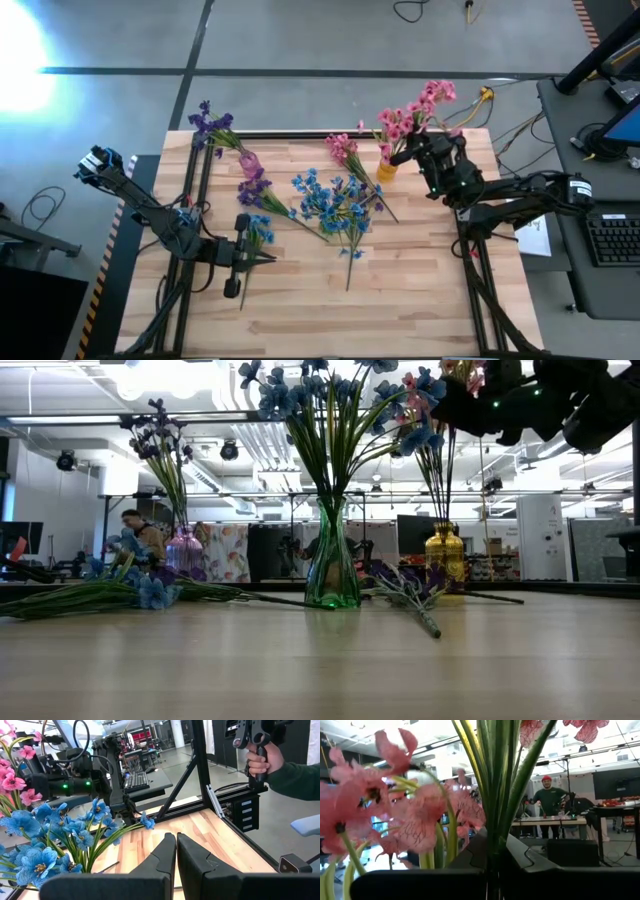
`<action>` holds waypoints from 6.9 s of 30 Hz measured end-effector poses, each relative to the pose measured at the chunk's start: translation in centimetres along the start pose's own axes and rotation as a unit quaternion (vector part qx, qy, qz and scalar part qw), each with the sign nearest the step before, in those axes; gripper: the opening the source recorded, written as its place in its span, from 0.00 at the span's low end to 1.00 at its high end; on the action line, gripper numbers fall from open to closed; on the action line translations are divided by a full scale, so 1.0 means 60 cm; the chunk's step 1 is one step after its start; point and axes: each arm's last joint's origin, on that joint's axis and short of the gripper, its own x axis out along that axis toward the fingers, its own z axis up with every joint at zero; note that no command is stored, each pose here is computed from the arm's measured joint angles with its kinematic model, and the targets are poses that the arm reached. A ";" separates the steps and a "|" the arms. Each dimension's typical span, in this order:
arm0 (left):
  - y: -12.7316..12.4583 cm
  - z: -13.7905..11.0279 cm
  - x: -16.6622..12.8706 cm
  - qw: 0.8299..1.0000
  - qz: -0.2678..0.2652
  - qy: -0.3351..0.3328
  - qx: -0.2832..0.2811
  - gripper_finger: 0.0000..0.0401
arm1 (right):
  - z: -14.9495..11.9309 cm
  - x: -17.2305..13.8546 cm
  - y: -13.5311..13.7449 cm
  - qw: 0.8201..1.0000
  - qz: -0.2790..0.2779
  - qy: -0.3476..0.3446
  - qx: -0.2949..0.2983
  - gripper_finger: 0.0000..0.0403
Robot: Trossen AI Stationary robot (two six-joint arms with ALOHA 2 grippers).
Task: Sort flowers into vase by color
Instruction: Put the bottom pink flowers into the yellow vase, then put the right violet flowers into the violet vase
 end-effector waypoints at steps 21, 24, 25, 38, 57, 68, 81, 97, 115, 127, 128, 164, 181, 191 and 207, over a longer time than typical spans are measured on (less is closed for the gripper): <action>0.000 0.000 0.000 1.000 0.000 0.000 -0.002 0.00 | -0.023 -0.002 0.004 0.998 0.003 0.060 -0.023 0.28; 0.000 0.000 0.000 1.000 0.000 0.000 -0.002 0.00 | -0.030 -0.003 0.005 0.997 0.006 0.075 -0.026 0.34; 0.000 0.000 0.000 1.000 0.000 0.000 -0.002 0.00 | -0.031 -0.003 0.005 0.996 0.007 0.079 -0.026 0.36; 0.000 0.000 0.000 1.000 0.000 0.000 -0.002 0.00 | -0.059 -0.028 0.019 0.984 0.023 0.174 -0.043 0.59; 0.000 0.000 0.000 1.000 0.000 0.000 -0.015 0.00 | -0.027 -0.056 0.016 0.982 0.028 0.182 -0.051 0.68; 0.001 -0.002 0.000 1.000 0.018 0.008 -0.016 0.00 | -0.024 -0.064 0.004 0.977 0.024 0.207 -0.037 0.74; 0.000 -0.020 -0.001 0.984 0.036 0.054 -0.167 0.00 | -0.016 -0.068 0.001 0.950 0.045 0.309 0.005 0.77; -0.006 -0.096 -0.018 0.869 0.115 0.241 -0.417 0.00 | 0.018 -0.081 0.008 0.915 0.046 0.401 -0.006 0.77; -0.029 -0.150 -0.022 0.732 0.143 0.418 -0.519 0.00 | 0.004 -0.117 0.024 0.865 0.086 0.490 0.063 0.77; -0.039 -0.093 0.010 0.787 0.083 0.410 -0.453 0.00 | -0.055 -0.143 0.065 0.753 0.100 0.642 0.102 0.74; -0.040 -0.087 0.013 0.796 0.077 0.407 -0.441 0.00 | -0.060 -0.147 0.070 0.746 0.101 0.651 0.102 0.73; -0.060 -0.069 0.062 0.885 0.092 0.378 -0.256 0.00 | -0.129 -0.280 0.260 0.744 0.127 0.638 0.152 0.72; -0.059 -0.073 0.060 0.886 0.092 0.385 -0.243 0.00 | -0.136 -0.269 0.339 0.768 0.065 0.634 0.062 0.71; -0.059 -0.075 0.059 0.885 0.093 0.387 -0.242 0.00 | -0.167 -0.269 0.341 0.766 0.026 0.642 0.019 0.65; -0.059 -0.077 0.058 0.884 0.094 0.390 -0.240 0.00 | -0.130 -0.288 0.292 0.667 0.038 0.733 -0.129 0.39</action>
